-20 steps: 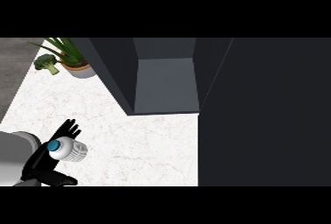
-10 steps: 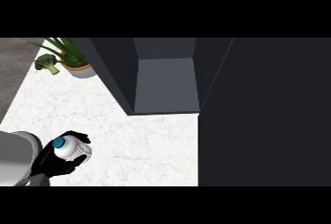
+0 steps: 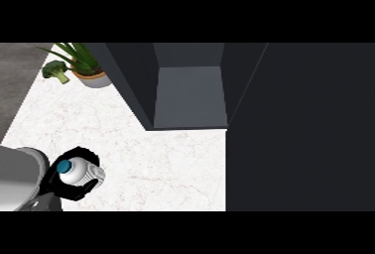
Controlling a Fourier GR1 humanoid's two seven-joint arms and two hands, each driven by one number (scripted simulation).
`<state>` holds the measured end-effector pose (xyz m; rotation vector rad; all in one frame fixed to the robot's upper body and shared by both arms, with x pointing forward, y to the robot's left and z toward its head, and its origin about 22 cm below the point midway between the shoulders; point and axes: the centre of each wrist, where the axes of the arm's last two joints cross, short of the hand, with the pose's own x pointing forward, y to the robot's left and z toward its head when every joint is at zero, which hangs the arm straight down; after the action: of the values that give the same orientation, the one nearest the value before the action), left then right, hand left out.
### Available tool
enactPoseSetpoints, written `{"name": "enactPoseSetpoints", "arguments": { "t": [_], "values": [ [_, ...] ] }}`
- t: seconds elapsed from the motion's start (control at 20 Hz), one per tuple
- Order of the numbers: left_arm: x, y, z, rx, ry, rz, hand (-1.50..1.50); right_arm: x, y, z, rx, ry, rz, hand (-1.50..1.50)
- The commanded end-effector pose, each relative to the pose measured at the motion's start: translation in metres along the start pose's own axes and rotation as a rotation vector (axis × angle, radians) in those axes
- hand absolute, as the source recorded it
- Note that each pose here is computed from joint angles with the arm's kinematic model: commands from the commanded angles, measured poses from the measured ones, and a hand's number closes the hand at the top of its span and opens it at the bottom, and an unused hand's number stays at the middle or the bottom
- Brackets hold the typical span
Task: Pick up the bottled water, place it into the cabinet and close the cabinet
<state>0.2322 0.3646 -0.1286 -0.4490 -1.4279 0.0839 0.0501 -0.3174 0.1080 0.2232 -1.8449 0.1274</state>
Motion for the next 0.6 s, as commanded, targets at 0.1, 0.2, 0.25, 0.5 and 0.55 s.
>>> {"name": "enactPoseSetpoints", "arguments": {
  "t": [0.1,0.2,0.25,0.5,0.55],
  "values": [
    [-0.010,-0.004,0.009,0.243,-0.267,0.018,1.50,0.034,0.019,-0.001,0.016,-0.058,-0.002,-1.50],
    [-0.018,-0.018,-0.003,0.326,-0.324,-0.006,1.50,0.034,0.017,-0.002,0.024,-0.061,-0.005,-1.50],
    [-0.009,-0.016,-0.009,0.336,-0.348,-0.019,1.50,0.042,0.018,0.002,0.038,-0.067,-0.002,-1.50],
    [-0.024,-0.054,-0.019,0.255,-0.343,-0.086,1.50,0.049,0.018,0.003,0.008,-0.058,0.007,-1.50],
    [-0.013,-0.050,-0.022,0.236,-0.333,-0.078,1.50,0.052,0.013,0.002,0.001,-0.037,0.005,-1.50]
  ]
}}
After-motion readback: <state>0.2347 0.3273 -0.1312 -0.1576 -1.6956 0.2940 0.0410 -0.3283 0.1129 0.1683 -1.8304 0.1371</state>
